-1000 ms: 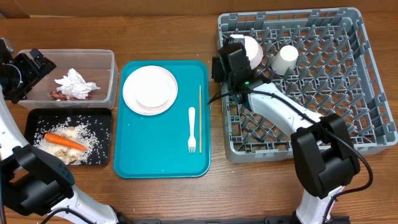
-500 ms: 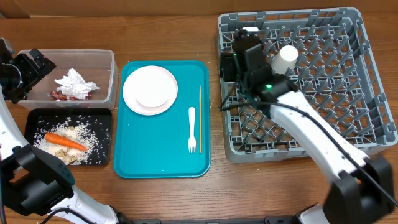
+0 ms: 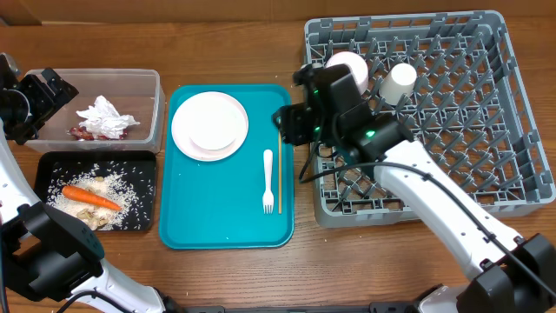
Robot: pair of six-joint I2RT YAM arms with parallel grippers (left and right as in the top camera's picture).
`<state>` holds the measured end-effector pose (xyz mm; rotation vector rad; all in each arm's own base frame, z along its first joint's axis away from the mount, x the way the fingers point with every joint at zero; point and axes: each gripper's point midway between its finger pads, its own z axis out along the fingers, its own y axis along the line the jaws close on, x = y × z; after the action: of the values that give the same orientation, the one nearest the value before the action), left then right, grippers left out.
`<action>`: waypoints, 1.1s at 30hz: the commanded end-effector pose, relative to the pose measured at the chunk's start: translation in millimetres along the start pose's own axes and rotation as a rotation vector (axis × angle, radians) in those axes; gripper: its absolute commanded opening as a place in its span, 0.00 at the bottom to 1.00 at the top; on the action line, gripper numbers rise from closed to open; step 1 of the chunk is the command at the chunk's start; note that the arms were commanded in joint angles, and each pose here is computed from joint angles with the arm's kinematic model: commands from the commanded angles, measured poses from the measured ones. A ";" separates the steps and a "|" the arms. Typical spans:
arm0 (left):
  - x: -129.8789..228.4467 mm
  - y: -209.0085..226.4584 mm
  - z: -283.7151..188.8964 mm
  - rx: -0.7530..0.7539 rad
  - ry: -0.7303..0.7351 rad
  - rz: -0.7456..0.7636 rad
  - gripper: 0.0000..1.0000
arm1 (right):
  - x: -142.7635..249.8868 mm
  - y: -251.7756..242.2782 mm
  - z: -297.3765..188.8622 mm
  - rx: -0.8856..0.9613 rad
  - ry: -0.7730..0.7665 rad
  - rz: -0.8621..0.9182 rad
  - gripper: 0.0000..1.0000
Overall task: Sort waste into correct bins and load items into the dishwasher rack
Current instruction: 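Release the bowl and swing the right gripper left toward the pink plate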
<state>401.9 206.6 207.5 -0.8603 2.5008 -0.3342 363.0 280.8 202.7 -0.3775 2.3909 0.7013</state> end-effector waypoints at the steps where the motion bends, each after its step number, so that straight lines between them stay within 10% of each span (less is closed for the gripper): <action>1: 1.7 -1.1 4.1 -0.001 0.010 -0.006 1.00 | 5.5 18.4 17.2 -0.007 0.004 -0.041 0.60; 33: 1.8 -1.2 4.2 -0.001 0.011 -0.006 1.00 | 25.1 6.8 155.2 -0.020 -0.063 -0.087 0.52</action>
<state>401.9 206.6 207.5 -0.8603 2.5008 -0.3342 414.2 366.0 86.3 -0.4514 2.3032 0.6865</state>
